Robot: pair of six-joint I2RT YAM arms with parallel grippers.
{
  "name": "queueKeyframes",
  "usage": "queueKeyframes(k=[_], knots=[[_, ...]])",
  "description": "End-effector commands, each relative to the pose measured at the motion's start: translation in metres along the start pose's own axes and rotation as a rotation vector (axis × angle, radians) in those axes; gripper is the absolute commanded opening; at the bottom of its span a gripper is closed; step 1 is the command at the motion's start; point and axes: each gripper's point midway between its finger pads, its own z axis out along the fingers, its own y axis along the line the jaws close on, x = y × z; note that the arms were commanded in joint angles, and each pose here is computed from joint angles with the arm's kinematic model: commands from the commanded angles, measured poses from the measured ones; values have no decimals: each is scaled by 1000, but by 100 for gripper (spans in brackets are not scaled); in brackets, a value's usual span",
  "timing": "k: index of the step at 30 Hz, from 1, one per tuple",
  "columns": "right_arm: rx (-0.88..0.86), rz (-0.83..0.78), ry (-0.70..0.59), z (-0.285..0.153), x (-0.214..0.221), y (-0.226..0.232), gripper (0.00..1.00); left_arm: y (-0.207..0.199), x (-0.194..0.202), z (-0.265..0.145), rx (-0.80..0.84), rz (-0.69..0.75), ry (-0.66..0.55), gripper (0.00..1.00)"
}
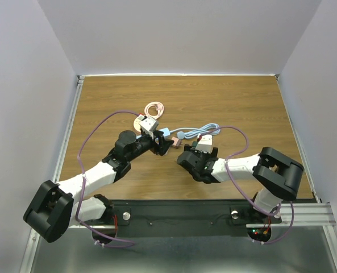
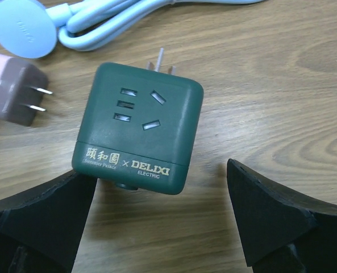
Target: Insert the plug
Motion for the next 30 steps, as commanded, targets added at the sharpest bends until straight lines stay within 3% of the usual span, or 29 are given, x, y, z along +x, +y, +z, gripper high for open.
queueKeyframes(k=[1, 9, 13, 18, 25, 26, 27, 30], knots=[[41, 84, -108, 3, -26, 5, 100, -3, -11, -1, 9, 27, -45, 74], [23, 65, -149, 9, -32, 16, 99, -4, -12, -1, 15, 28, -47, 74], [-55, 64, -161, 5, -38, 21, 73, -3, -11, -1, 11, 29, -46, 74], [-141, -4, -152, -8, -50, 24, 52, 2, -11, -2, -22, 25, -44, 74], [-462, -151, -63, -55, -94, 50, 31, 16, -11, -2, -104, 8, -38, 74], [-485, -168, -44, -58, -99, 49, 28, 16, -9, -2, -105, 2, -33, 71], [-514, -184, -11, -66, -111, 48, 26, 24, -7, -2, -150, -6, -23, 60], [-610, -226, 103, -73, -116, 43, 22, 43, 1, -4, -269, -60, 3, 55]])
